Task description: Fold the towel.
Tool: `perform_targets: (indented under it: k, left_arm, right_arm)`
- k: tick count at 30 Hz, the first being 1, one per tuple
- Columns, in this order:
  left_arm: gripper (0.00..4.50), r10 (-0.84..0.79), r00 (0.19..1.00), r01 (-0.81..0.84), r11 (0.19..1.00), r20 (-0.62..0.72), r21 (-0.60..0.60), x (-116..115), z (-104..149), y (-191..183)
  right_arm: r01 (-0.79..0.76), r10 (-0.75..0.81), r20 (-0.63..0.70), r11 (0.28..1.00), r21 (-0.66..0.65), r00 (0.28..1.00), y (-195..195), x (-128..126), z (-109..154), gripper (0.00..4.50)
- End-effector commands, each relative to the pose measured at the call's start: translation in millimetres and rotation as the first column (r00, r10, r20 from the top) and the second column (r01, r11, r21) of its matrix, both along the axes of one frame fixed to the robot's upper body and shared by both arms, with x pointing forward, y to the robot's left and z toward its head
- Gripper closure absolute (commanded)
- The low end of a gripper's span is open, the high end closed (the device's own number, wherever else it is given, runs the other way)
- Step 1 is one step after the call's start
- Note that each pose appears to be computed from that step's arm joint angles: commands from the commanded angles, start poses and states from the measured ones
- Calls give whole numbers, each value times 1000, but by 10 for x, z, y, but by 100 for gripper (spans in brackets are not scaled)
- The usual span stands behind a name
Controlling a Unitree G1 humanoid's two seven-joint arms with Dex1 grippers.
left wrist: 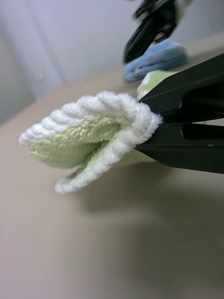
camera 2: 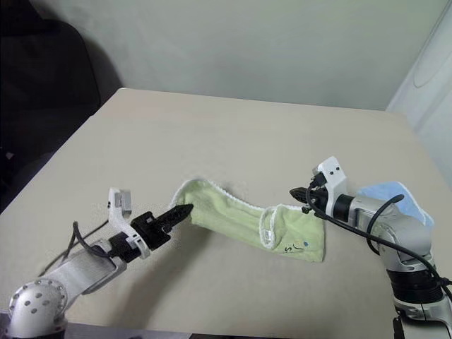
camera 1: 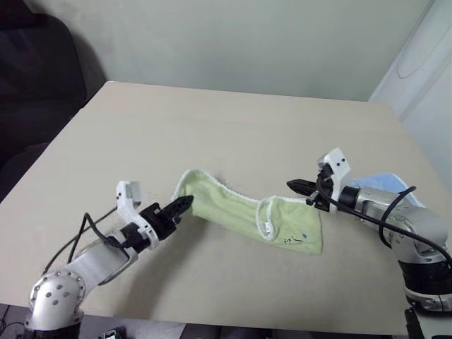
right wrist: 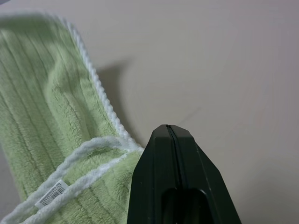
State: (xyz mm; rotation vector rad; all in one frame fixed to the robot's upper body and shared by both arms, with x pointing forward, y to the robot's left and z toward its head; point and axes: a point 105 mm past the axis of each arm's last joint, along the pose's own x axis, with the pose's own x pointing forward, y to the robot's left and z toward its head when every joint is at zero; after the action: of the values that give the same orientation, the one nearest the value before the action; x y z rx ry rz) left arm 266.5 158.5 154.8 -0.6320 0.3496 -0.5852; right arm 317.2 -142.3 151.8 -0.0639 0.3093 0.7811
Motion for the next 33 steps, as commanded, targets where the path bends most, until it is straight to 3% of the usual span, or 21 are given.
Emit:
perform_targets:
  k: [1,6,11,17,24,33]
  left_arm:
    - [445,-190,978,177,974,82,143,-53,38,-242]
    - [445,-409,902,370,896,137,245,28,33,-499]
    - [445,-582,791,526,805,191,273,134,135,-870]
    - [445,-766,609,688,639,205,343,160,281,-1431]
    - [445,-863,486,750,493,138,442,106,212,-1944]
    - [445,-920,391,749,334,27,572,27,-123,-2183]
  right_arm:
    - [60,-60,56,998,3,997,-156,30,130,450]
    - [134,-134,58,991,-2,989,-315,60,128,450]
    - [195,-195,62,981,-4,979,-444,67,129,450]
    - [300,-300,73,954,5,951,-635,65,130,450]
    - [378,-379,72,926,23,923,-753,-4,98,450]
    - [440,-441,76,898,34,894,-861,-67,93,450]
